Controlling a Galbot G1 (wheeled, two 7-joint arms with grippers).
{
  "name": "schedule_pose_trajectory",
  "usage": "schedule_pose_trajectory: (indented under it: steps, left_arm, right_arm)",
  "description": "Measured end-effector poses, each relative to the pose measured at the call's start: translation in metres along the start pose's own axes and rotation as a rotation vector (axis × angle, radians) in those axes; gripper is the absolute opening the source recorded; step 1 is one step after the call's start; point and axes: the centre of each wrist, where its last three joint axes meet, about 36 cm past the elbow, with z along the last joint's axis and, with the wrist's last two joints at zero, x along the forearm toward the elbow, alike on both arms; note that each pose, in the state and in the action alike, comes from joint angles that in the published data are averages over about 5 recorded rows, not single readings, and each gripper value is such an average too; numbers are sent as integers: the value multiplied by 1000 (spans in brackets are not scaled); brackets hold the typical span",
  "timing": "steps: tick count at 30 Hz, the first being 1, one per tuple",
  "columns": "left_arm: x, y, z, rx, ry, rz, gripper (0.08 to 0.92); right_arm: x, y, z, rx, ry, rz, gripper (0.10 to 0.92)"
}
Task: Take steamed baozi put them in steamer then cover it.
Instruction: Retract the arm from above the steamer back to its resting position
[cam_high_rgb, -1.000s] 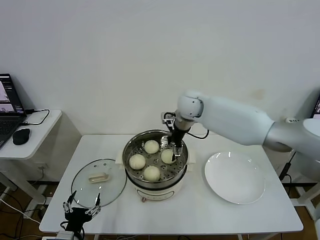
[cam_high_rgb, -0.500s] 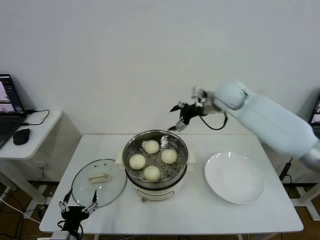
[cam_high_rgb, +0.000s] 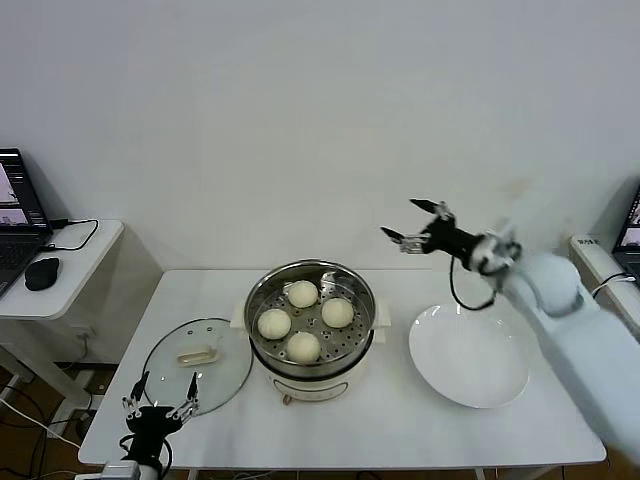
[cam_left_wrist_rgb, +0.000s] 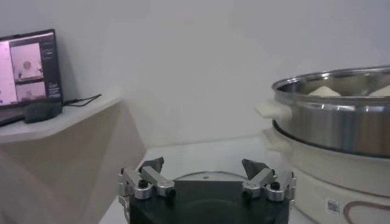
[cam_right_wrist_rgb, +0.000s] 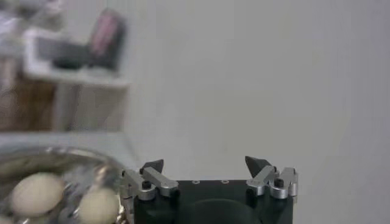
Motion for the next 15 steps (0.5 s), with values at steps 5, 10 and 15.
schedule_pose_trajectory:
  steps: [5,10,15]
  left_arm:
    - [-13,6,0,-39,-16,-7,823]
    - [-30,13,-2,-109,-33,-22,823]
    - [-48,18,-3,-273,-53,-27,823]
  right_arm:
    - [49,20,45,-106,-44,138,823]
    - [92,50,92,-203,-40,246,823]
    - [128,76,121,-266,-24,339,823]
